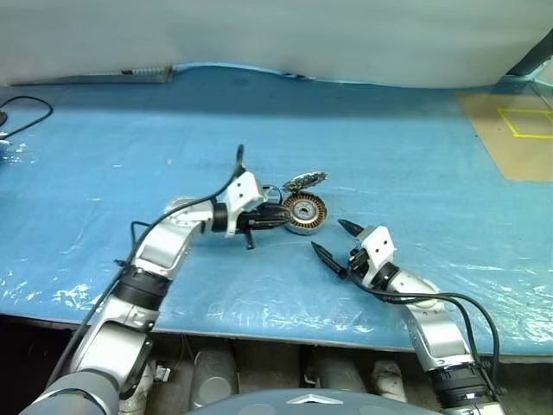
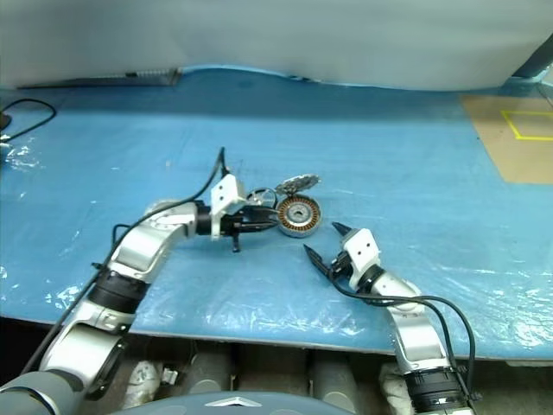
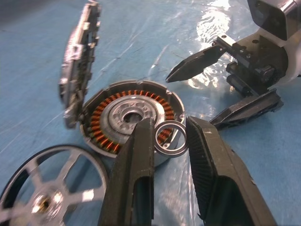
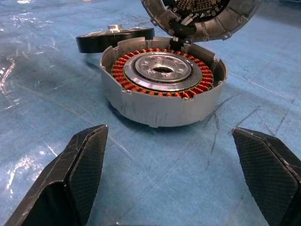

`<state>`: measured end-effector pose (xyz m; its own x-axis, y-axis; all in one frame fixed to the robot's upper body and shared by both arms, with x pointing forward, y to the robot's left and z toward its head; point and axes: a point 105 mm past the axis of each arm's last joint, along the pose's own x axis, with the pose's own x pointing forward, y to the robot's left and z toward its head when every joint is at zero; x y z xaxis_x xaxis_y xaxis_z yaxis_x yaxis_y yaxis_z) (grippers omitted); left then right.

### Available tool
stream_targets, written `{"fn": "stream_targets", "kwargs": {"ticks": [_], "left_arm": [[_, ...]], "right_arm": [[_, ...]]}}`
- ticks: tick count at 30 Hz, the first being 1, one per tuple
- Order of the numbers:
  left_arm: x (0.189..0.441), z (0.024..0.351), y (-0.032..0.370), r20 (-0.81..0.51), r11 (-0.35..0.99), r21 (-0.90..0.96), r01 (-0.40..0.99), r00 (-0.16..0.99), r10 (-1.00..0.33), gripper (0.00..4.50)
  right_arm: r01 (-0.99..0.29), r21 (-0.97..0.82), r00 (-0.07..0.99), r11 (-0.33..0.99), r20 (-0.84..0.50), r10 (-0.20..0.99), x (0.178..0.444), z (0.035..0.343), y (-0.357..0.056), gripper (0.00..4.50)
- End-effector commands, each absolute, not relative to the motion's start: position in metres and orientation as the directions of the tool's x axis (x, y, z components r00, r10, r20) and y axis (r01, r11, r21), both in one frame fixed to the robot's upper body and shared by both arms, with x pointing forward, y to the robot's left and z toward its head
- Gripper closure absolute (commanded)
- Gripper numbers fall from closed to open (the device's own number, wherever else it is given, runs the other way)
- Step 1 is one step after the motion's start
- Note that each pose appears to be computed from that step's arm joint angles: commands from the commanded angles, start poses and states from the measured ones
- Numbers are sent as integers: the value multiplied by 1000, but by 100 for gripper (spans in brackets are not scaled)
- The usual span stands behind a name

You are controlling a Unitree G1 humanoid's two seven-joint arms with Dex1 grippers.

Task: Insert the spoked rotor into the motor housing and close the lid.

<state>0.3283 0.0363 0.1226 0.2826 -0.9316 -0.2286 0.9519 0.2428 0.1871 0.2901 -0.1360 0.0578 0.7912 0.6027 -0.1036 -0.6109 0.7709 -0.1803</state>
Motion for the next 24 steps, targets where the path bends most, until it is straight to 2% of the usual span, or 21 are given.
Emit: {"fn": "stream_targets", "kwargs": {"ticks": [1,9,24], "left_arm": [[342,128,21,-216,272,235,933,323,-921,383],[359,121,-4,-214,331,262,907,389,-896,383],[367,104,-11,-247,351,240,905,406,-880,383]], "right_arm": [[-609,-200,791,767,-86,605,292,64,-138,0],[-608,-205,792,767,-98,602,293,62,-139,0],[-616,-215,786,758,-102,609,298,64,-139,0]]}}
